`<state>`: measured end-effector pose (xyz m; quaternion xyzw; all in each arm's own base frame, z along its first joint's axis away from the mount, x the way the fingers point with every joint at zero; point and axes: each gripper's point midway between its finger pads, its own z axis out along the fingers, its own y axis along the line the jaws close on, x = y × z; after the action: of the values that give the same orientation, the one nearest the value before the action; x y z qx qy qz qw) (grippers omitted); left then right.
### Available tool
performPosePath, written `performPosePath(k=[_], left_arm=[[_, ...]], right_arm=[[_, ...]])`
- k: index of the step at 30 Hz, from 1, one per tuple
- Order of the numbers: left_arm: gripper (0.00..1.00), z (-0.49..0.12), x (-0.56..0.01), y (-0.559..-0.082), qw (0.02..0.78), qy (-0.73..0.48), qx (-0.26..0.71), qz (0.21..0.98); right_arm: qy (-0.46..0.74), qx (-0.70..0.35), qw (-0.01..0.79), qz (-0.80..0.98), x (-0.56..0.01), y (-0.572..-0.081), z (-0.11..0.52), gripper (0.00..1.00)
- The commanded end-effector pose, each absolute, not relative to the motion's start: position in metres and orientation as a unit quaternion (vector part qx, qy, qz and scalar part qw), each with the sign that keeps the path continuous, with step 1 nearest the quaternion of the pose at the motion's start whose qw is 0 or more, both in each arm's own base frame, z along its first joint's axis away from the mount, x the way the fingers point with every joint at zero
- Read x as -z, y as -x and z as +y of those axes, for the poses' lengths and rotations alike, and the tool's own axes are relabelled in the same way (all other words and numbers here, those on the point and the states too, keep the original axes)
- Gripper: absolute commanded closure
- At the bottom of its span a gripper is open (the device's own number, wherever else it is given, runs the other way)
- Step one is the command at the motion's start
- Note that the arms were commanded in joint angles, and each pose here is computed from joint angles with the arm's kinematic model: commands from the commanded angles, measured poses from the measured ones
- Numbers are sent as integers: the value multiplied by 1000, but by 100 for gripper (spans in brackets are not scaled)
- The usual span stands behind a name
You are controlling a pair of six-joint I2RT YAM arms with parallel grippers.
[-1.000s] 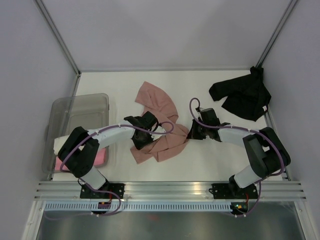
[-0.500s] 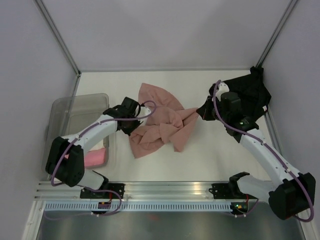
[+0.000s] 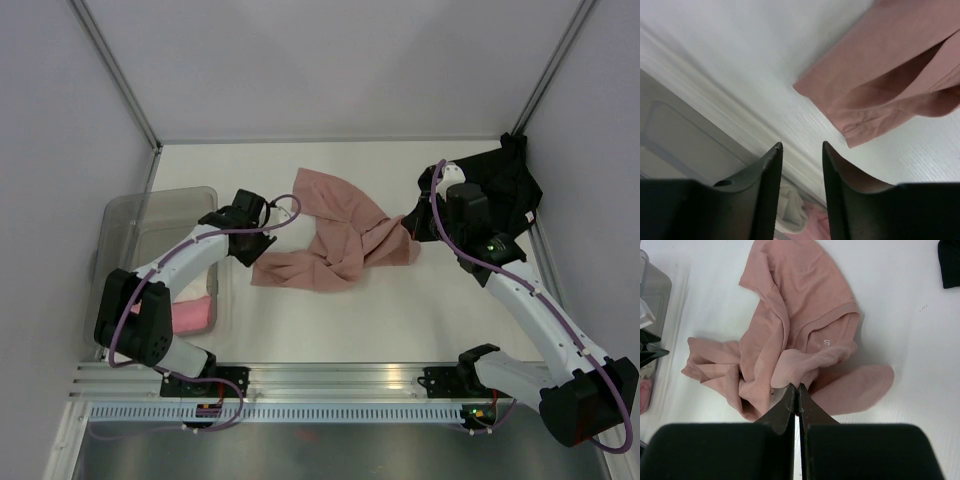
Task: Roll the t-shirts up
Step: Flatten the tshirt
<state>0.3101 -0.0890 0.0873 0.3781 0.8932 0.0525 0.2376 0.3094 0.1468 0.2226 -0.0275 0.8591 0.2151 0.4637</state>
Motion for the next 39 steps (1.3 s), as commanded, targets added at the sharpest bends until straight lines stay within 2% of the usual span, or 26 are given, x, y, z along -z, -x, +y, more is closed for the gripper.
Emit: performPosePath(k=[1,2,6,15,18,23,29,33,34,35,37,39], left_arm=[[60,-71,-61,-286,184,-357,-43,915],[64,-69,-58,-280,174,-352,-37,919],[68,-60,-49,-256,141,-352,-25,925],[68,22,-52,-242,125,-308,-159,930],[67,23,-54,-238,132,-314,-156,927],[53,-25,-65,-242,195,-375,-45,905],[32,-117,-91,-241,253,-486,73,834],[18,-172,-106,-241,283,-558,77,776],[17,-183,-108,-240,288,-569,80,766],[9,-203,-110,-242,305,-586,82,746],[3,-220,-111,-248,323,-601,77,727],[3,-240,-103,-257,340,-615,60,709]], right_arm=[[23,-207,471,857,-223,-312,143,100],[22,-204,470,858,-222,-313,142,100],[22,-201,469,860,-219,-314,141,100],[20,-187,473,861,-217,-318,138,100],[23,-190,473,860,-219,-318,139,100],[26,-206,468,859,-216,-320,146,100],[27,-210,461,862,-212,-318,147,100],[23,-200,459,865,-205,-317,143,100],[23,-198,458,866,-203,-317,143,100],[22,-198,456,867,-201,-317,143,100],[21,-195,453,870,-195,-317,142,100],[20,-194,450,871,-191,-317,142,100]])
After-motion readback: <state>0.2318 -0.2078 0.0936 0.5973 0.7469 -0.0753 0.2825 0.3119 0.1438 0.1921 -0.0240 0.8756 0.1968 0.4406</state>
